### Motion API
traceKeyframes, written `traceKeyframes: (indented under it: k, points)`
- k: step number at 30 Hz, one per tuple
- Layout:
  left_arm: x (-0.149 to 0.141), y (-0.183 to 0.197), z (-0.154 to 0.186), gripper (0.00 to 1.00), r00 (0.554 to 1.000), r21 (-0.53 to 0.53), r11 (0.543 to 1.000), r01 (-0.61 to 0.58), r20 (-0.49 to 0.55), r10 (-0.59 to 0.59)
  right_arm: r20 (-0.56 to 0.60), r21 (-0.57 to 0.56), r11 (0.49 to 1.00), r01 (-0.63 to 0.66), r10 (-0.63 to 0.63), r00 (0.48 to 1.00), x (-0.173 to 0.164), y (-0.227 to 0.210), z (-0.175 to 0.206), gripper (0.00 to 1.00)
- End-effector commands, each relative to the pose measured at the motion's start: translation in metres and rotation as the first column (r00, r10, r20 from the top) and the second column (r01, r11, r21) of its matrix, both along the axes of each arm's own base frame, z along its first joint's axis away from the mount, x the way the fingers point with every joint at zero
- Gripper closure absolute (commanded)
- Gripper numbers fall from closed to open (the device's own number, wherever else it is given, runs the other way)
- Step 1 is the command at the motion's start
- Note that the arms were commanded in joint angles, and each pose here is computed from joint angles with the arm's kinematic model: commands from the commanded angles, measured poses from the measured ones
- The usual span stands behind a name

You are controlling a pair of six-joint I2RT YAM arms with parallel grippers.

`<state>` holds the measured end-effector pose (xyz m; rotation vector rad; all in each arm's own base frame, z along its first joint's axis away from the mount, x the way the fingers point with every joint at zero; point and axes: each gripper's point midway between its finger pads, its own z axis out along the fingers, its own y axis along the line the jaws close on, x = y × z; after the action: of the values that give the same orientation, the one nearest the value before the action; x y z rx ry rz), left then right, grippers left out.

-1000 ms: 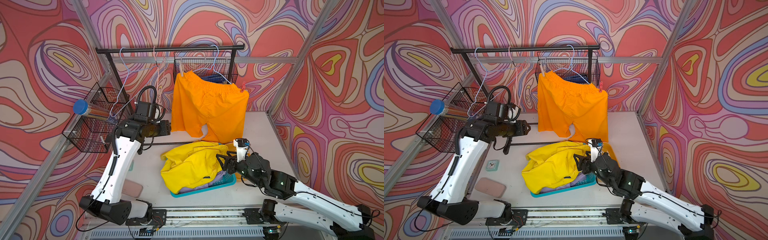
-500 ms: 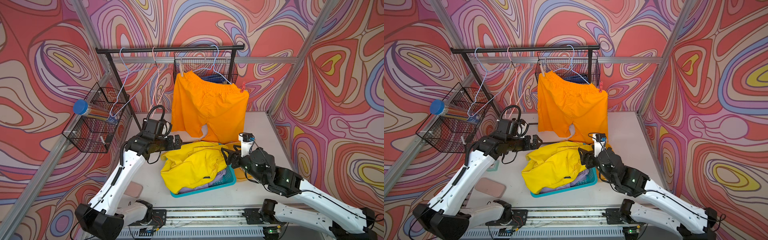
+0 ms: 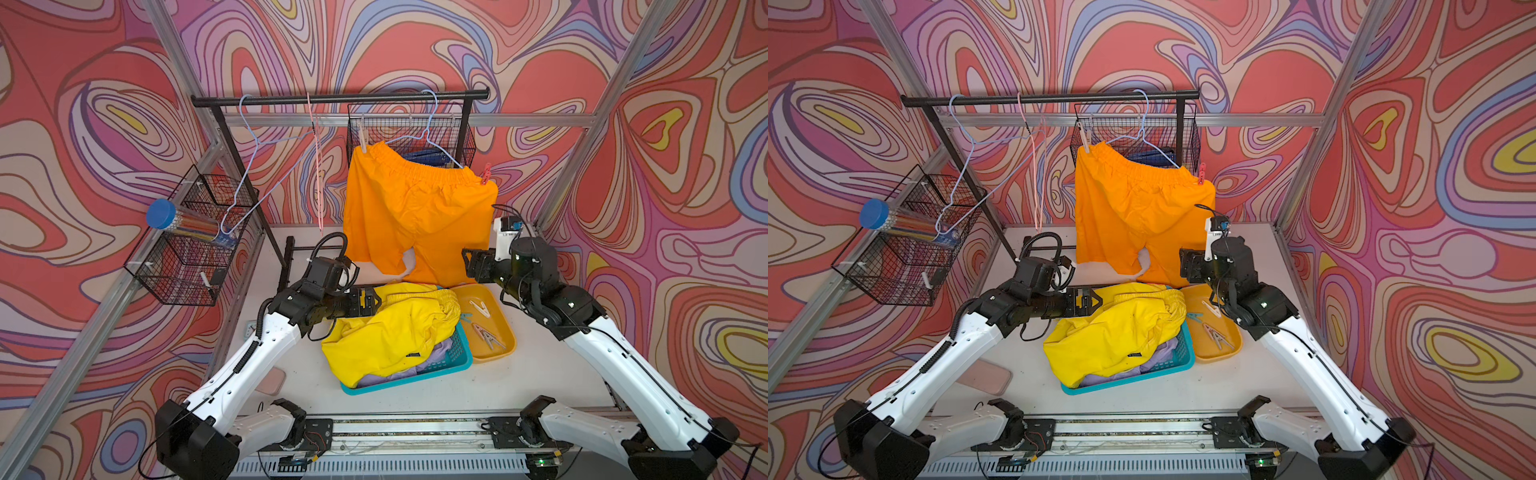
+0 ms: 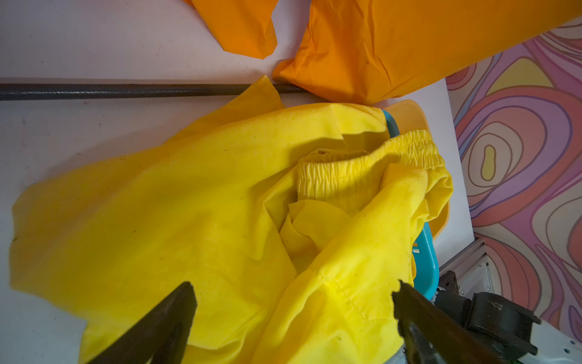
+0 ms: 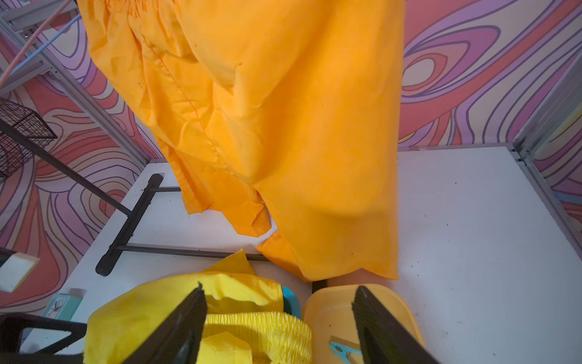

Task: Remove the clothespins securing shorts to the hanger
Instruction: Pick up the hanger from the clothesline.

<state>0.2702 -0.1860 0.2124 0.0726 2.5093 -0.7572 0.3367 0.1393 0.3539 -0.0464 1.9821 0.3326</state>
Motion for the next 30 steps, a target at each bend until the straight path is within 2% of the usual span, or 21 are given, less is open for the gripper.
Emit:
traceKeyframes:
  k: [1, 8, 12, 19, 23, 26, 30]
  points:
    - [-0.003, -0.011, 0.007, 0.0, 0.998, -0.029, 0.999, 0.037, 0.057, -0.035, -0.012, 0.001, 1.0, -0.014, 0.014, 1.0, 0.013, -0.007, 0.006, 0.24]
    - [-0.002, -0.019, -0.002, 0.0, 0.993, -0.03, 0.996, 0.082, 0.093, -0.078, 0.009, 0.002, 0.997, 0.077, -0.077, 0.997, 0.049, -0.053, 0.015, 0.24]
    - [0.0, -0.029, -0.011, 0.0, 0.993, -0.078, 0.992, 0.095, 0.074, -0.089, 0.058, -0.085, 0.992, 0.098, -0.093, 0.994, 0.068, -0.075, 0.029, 0.23]
    - [0.001, -0.032, -0.02, 0.0, 0.995, -0.1, 0.992, 0.083, 0.058, -0.077, 0.179, -0.272, 0.962, -0.03, 0.081, 0.981, 0.087, -0.066, 0.052, 0.22]
    - [-0.001, -0.03, -0.025, 0.0, 0.996, -0.097, 0.993, 0.072, 0.052, -0.067, 0.245, -0.286, 0.952, -0.109, 0.183, 0.952, 0.083, -0.058, 0.079, 0.22]
    - [-0.002, -0.028, -0.029, 0.0, 0.996, -0.092, 0.993, 0.07, 0.054, -0.065, 0.252, -0.31, 0.937, -0.164, 0.247, 0.936, 0.087, -0.053, 0.089, 0.23]
    - [-0.005, -0.029, -0.03, 0.0, 0.996, -0.094, 0.992, 0.081, 0.046, -0.077, 0.262, -0.306, 0.889, -0.341, 0.423, 0.867, 0.078, -0.034, 0.104, 0.24]
